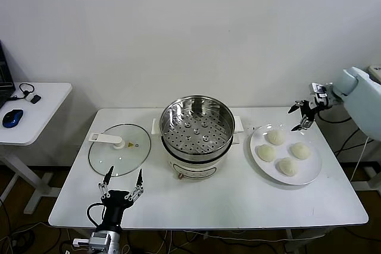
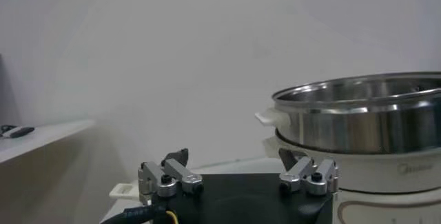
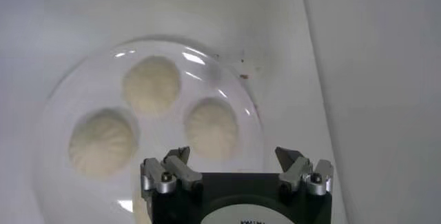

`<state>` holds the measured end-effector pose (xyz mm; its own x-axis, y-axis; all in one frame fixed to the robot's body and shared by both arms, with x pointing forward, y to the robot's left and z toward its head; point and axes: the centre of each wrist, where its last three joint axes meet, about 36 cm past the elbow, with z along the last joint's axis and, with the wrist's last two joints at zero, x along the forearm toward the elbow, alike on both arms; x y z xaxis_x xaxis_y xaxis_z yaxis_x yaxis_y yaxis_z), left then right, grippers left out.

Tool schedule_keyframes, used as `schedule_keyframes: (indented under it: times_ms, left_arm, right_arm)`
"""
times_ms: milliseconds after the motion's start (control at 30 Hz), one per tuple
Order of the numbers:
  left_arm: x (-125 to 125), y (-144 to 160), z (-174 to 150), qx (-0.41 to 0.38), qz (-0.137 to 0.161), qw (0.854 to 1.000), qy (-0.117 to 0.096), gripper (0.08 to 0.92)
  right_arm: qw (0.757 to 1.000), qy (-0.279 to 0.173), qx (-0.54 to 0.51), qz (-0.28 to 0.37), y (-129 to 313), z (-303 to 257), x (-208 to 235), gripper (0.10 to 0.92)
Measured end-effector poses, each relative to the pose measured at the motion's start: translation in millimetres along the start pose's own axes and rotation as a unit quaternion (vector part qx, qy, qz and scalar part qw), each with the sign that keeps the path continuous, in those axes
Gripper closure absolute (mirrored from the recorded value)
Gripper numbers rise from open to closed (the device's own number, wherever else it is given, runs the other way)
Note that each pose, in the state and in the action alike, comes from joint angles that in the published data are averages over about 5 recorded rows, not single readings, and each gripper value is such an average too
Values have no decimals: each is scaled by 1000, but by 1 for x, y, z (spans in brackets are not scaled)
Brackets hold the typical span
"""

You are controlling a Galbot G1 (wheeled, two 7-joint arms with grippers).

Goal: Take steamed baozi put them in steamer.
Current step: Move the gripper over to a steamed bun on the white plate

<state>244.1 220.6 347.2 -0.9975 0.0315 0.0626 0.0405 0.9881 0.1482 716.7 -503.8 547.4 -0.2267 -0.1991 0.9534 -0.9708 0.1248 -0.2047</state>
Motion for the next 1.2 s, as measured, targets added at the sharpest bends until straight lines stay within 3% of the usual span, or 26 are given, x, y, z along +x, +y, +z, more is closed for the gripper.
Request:
schedule_keyframes:
  times_ms: [633,1200]
  left_arm:
    - [7,-2,6,2,1,1000,7,177]
    - [11,-3,11,4,2,1000,9,177]
  right_arm:
    - [1000,23,-3,-21,15,-7,-62,200]
    - [1000,23,-9,-2,27,-8,-90,200]
